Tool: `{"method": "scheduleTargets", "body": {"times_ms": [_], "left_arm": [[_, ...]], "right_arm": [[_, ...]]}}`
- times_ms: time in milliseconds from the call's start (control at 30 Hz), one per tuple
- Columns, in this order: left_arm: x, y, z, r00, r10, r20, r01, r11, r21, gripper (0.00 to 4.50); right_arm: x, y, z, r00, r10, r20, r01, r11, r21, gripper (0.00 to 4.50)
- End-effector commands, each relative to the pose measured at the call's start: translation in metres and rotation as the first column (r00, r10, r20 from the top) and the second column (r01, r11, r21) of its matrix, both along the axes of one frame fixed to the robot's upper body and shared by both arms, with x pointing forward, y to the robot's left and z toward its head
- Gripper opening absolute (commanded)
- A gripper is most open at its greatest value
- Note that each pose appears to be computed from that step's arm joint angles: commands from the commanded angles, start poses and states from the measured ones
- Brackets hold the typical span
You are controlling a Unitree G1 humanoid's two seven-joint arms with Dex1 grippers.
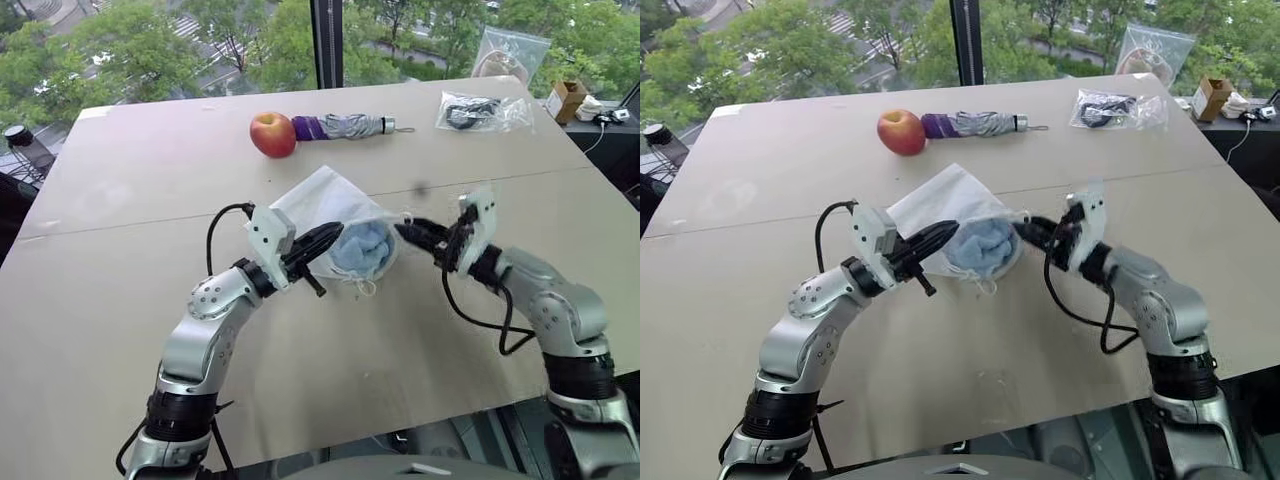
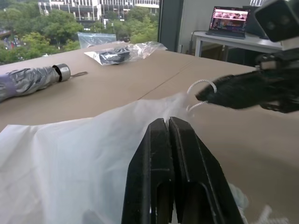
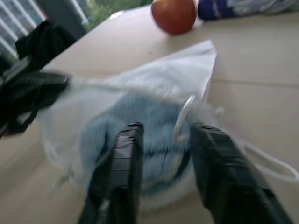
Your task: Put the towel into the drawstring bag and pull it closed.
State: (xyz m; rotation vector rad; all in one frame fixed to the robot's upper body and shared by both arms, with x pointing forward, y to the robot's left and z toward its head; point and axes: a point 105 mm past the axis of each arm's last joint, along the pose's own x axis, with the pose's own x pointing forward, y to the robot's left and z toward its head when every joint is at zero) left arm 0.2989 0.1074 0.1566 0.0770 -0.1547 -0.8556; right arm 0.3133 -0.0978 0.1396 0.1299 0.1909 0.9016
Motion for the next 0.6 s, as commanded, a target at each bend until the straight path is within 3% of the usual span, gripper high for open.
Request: {"method": "scheduleTargets", "body": {"times_ms": [33, 67, 167, 433, 533, 600], "left_arm": [[0.000, 0.006, 0.010, 0.999, 0.009, 0.048, -0.009, 1.000, -0.001, 0.00], [0.001, 0.007, 0.010, 0.999, 0.009, 0.050, -0.009, 1.000, 0.000, 0.00], [0.000, 0.007, 0.010, 0.999, 0.009, 0.051, -0.009, 1.000, 0.001, 0.00], [-0.002, 0.004, 0.009, 0.999, 0.004, 0.051, -0.004, 1.000, -0.001, 0.00], [-0.001, 0.005, 0.010, 0.998, 0.005, 0.055, -0.005, 1.000, 0.002, 0.00], [0.000, 0.006, 0.011, 0.998, 0.010, 0.057, -0.010, 1.000, 0.003, 0.00]], "right_arm": [[0.001, -0.015, -0.004, 0.994, 0.014, 0.109, 0.005, 0.985, -0.173, 3.36], [0.003, -0.020, -0.010, 0.991, 0.019, 0.132, 0.013, 0.972, -0.236, 3.89], [0.016, -0.032, -0.019, 0.981, -0.021, 0.192, 0.086, 0.937, -0.337, 3.89], [0.058, -0.025, -0.017, 0.932, -0.096, 0.350, 0.229, 0.903, -0.363, 3.89], [0.059, -0.019, -0.016, 0.932, -0.087, 0.351, 0.209, 0.922, -0.327, 3.22], [0.060, -0.021, -0.016, 0.927, -0.105, 0.361, 0.228, 0.920, -0.319, 2.21]]}}
